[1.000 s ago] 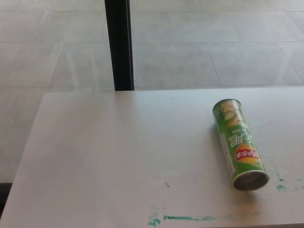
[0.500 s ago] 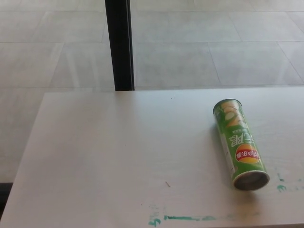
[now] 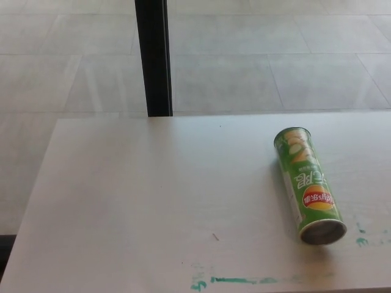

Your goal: Use the right hand as a fist to push the chips tray inside its container kept in the middle of the desk

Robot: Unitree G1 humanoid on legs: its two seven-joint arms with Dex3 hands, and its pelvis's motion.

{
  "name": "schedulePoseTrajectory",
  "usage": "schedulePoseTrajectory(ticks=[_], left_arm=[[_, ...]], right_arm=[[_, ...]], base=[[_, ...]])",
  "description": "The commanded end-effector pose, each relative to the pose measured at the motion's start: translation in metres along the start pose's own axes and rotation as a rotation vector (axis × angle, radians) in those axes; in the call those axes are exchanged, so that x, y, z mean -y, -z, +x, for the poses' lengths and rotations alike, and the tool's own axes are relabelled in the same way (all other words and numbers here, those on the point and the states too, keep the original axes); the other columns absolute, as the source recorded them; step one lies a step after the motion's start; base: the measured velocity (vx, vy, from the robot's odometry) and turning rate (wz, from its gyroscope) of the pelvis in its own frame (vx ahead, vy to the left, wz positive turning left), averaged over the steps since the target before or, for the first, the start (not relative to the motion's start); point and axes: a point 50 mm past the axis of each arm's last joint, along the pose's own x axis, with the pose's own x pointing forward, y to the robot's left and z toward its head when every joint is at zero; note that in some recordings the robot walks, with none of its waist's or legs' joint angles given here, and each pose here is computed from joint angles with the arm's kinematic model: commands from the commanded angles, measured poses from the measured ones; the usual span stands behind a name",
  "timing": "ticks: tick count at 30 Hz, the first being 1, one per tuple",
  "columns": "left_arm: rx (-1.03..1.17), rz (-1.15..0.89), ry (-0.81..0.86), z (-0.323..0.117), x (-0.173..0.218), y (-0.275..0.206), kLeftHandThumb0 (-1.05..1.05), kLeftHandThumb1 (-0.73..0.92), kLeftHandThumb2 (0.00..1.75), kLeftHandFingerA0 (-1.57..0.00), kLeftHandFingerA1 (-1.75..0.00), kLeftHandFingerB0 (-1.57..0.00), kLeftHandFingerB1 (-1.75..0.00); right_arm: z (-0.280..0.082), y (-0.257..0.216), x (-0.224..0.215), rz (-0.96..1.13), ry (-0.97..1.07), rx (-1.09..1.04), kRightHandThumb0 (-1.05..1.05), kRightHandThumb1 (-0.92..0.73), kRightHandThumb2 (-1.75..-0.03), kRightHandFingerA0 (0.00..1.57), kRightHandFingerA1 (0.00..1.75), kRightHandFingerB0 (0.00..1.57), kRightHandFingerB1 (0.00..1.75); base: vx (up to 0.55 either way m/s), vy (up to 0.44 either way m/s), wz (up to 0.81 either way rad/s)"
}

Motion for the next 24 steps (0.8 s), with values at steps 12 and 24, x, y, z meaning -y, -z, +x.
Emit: schedulePoseTrajectory(ticks=[12, 24], left_arm=[[0.011, 0.030, -0.018, -0.0010, -0.0034, -0.0008, -0.66, 0.69, 1.05, -0.50, -0.65, -0.37, -0.56], [-0.002, -0.013, -0.018, -0.0020, -0.0040, 0.0044, -0.65, 0.66, 1.03, -0.48, -0.65, -0.38, -0.57]], right_arm=[[-0.0012, 0.0024, 0.0055, -0.039, -0.012, 0.041, -0.57, -0.76, -0.63, 0.83, 0.74, 0.70, 0.51], [-0.0029, 0.0041, 0.0030, -0.063, -0.020, 0.049, -0.61, -0.75, -0.63, 0.86, 0.72, 0.77, 0.54]], base=[[0.00, 0.000, 0.00], [0.00, 0.000, 0.00]])
